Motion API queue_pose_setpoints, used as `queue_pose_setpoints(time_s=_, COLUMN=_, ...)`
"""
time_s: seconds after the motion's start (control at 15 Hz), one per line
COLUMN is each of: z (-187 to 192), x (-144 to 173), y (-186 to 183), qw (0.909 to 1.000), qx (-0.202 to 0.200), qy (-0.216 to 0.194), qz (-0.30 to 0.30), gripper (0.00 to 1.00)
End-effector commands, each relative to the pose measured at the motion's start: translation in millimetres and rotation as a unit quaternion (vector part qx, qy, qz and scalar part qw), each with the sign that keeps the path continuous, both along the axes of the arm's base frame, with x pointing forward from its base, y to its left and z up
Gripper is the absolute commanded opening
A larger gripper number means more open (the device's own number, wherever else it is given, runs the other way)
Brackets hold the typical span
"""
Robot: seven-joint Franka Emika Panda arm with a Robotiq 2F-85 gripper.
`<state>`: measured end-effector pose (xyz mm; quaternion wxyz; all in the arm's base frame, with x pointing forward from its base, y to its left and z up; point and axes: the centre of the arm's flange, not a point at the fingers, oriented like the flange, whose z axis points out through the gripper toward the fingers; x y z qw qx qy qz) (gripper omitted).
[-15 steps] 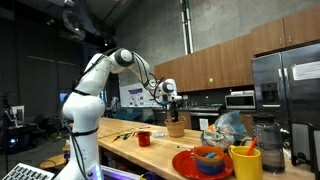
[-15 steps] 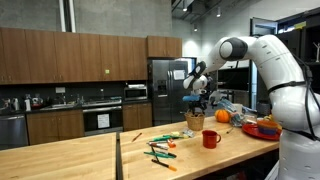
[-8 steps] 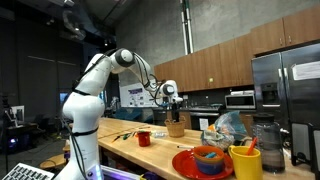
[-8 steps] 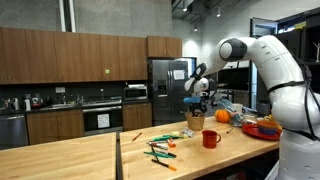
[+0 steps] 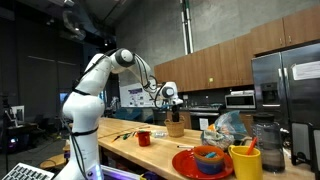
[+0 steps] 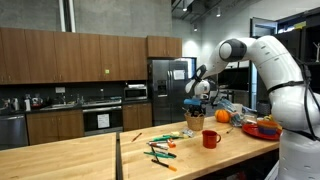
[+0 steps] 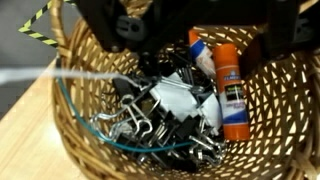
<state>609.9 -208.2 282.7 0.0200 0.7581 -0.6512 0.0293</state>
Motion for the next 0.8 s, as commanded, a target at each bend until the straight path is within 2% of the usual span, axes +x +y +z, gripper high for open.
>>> queue_pose_setpoints(time_s=0.0, z=-0.2, x=-3.8, y=1.3, qw=0.9997, qx=0.011, qy=-0.022, qz=0.005, gripper=0.48)
queue_pose_setpoints(time_s=0.27, z=18.2, x=1.0, y=4.4, qw=0.9986, qx=0.002, qy=-0.051, qz=0.014, gripper=0.19)
queue_pose_setpoints(time_s=0.53, z=39.3, x=5.4, y=7.2, qw=0.9969, qx=-0.008, qy=-0.076, qz=0.022, gripper=0.07)
queue_pose_setpoints(time_s=0.73, z=52.5, x=8.3, y=7.8, qw=0.9969, qx=-0.013, qy=-0.075, qz=0.023, gripper=0.08)
